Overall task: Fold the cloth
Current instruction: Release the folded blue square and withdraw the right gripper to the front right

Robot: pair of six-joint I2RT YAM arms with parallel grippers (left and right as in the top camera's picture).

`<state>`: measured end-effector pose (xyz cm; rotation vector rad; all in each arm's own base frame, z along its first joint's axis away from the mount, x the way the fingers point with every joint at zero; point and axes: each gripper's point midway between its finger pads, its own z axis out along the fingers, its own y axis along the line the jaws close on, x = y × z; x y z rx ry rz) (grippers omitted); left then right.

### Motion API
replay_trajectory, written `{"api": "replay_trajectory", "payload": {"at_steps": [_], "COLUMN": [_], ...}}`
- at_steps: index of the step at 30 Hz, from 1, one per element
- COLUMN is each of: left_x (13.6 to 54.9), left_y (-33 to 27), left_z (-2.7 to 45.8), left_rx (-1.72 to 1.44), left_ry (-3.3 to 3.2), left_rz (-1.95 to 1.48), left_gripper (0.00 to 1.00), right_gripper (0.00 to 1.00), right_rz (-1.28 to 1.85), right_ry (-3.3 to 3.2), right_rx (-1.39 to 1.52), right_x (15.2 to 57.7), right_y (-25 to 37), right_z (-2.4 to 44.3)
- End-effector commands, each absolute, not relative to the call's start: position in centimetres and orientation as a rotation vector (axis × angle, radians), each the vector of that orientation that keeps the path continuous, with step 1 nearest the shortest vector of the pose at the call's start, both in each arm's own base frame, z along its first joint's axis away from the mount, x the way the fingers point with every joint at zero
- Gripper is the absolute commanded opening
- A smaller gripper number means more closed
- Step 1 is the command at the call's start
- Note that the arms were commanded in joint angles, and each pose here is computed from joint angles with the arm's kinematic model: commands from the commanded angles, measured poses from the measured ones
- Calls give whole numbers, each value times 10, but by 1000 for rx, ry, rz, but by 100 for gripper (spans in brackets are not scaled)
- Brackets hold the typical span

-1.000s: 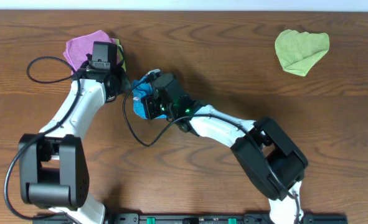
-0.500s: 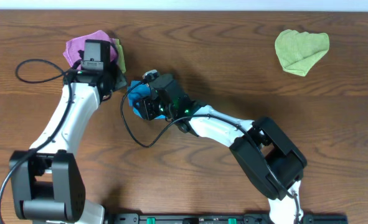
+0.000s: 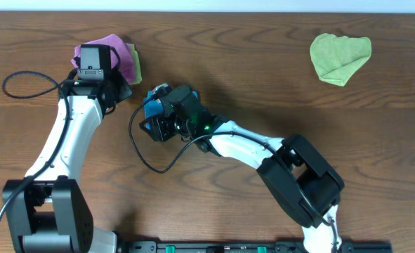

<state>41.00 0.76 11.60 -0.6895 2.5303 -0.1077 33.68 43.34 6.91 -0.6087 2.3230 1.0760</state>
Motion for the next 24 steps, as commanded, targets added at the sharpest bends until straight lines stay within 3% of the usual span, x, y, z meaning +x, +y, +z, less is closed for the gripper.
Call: {"api": "replay_trajectory", "payload": {"at_steps": [1,5,7,11,12,17,24], "left_x": [403,396,393,389,387,377,356], "left_y": [12,7,3,-14,-20,-43,-57], "left_z": [123,124,126,130,131,131,122], "left_rx": [-683,-680,-675,-651,-642,-627,-648], "left_ry": [2530,2555,2564,2588,2600,2651,2736], "left_rz": [-97,-130,-167,-296,-341,-533,-632], "left_gripper": [22,39,52,84,88,95,97], "right_gripper": [61,79,99,99,99,99,99], "right_rz": [1069,882,826,720,699,530,455], "right_ry": [2286,2315,2352,2404,2408,2469,2467], "right_rx": [-552,-452,-440,-464,-482,-506,-401], "right_x": [354,383,388,385,381,354,291], "right_y": [425,375,350,303,294,245,173], "right_z": [96,114,119,138,145,168,175]}}
